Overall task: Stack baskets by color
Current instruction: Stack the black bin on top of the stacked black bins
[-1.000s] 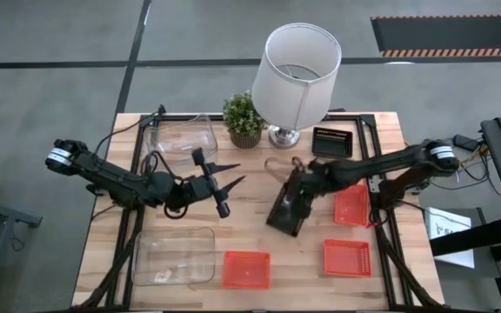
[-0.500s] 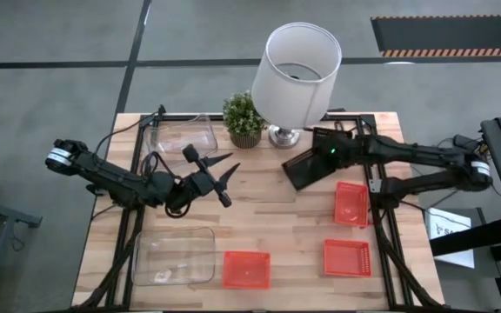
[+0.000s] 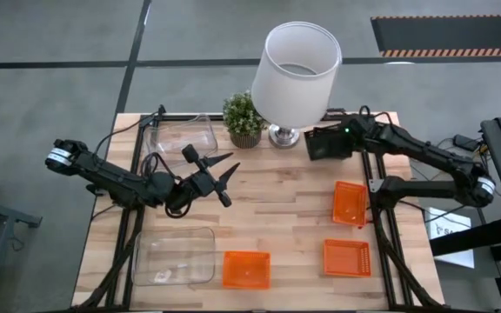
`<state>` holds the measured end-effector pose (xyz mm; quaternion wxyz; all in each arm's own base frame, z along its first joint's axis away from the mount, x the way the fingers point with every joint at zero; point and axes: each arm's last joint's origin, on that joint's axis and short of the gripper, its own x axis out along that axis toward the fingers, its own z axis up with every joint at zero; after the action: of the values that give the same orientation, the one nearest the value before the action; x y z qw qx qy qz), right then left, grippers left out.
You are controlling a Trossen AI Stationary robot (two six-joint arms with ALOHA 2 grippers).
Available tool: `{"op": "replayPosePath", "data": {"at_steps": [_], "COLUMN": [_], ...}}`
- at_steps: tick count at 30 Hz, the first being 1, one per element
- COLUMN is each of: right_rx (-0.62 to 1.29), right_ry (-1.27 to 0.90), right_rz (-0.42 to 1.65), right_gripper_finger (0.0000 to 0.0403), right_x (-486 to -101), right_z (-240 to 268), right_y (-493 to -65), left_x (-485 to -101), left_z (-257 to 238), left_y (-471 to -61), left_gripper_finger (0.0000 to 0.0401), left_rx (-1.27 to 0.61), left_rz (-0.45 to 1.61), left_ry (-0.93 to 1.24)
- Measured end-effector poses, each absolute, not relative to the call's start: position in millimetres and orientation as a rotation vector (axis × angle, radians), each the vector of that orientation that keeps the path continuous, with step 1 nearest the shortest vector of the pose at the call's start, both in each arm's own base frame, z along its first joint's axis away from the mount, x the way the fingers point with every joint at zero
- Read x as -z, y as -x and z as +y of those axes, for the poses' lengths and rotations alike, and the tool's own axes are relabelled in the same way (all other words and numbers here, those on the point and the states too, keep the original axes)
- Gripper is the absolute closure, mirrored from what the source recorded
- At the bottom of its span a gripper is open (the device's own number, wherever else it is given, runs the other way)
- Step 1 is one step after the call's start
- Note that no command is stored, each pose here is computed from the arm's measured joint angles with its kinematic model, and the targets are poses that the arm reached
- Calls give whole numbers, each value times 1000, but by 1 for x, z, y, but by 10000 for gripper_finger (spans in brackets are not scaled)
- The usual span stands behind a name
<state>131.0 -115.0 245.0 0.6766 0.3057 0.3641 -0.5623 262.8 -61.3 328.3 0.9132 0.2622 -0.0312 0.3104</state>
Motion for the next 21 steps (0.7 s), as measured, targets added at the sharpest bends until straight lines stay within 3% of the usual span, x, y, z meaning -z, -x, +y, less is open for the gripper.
{"op": "replayPosePath", "data": {"at_steps": [6,13,21], "right_rx": [1412,1446,1486], "right_ry": [-647,-658,-641], "right_rz": [769,747,819], "right_gripper_finger": [394,391,337], "right_x": [-246,-243,-228], "right_z": [-123,-128,-138], "right_y": [-124,-129,-139], "left_x": [-328,-327,-327], "left_z": [-61,-61,-62], "left_y": [-263,-263,-263], "left_gripper_finger": [269,269,269], "left_rx": [-639,-638,-636], "left_rz": [-64,-62,-63], "left_ry": [-540,-542,-542]}}
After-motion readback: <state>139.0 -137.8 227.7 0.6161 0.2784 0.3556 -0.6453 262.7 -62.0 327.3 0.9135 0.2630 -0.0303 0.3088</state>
